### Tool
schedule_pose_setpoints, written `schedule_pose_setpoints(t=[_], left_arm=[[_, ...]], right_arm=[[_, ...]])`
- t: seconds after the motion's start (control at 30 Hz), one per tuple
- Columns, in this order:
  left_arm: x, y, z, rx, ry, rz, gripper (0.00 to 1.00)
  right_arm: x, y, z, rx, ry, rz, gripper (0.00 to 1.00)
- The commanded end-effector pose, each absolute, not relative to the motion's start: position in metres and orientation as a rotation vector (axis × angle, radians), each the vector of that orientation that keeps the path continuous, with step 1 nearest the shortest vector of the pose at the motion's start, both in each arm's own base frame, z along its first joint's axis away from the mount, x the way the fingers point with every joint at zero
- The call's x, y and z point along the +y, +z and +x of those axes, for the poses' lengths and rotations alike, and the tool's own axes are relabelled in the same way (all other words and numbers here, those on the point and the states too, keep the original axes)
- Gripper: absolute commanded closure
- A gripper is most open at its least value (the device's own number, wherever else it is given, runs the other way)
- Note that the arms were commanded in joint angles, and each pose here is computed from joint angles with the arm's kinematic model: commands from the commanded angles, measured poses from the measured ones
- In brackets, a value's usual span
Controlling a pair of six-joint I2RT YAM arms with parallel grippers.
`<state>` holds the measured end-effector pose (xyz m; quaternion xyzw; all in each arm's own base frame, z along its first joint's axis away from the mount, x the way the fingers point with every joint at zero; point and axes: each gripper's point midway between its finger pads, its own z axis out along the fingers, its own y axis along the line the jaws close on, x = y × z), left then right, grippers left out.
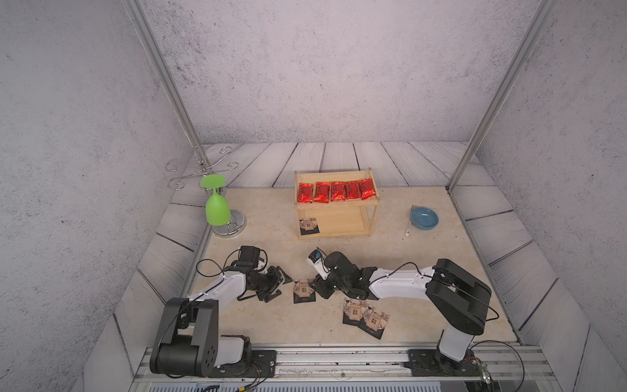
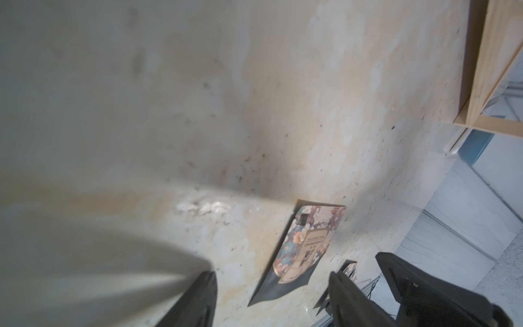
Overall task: Place the tea bags on the shelf by color
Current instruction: Move the tea bag to the center of the board, then pick up the tea bag from the center of the board.
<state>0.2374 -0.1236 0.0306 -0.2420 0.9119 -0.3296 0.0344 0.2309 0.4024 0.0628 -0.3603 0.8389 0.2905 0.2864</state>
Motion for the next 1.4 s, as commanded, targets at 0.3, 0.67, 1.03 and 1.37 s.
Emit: schedule_pose_setpoints(t=[0.3,0.67,1.03,1.37], left_arm=[[-0.121,0.014,0.245,2.811,-0.935,-0.716,0.35],[-0.129,0.002,0.231,2.858,-0.983,-0.690,0.48],[-0.144,-0.002,0.233,2.875,-1.020,-0.630,0.69],[-0.154,0.003,0.238,2.850,-1.076,-0.595,1.00]], right_arm=[[0.416,0.036,0.235,2.329,1.045,-0.897,0.84],[0.405,0.005,0.239,2.416,1.023,-0.867,0.85],[0.399,-0.003,0.244,2.440,1.018,-0.845,0.86],[0.398,0.006,0.247,2.422,1.038,-0.827,0.85]])
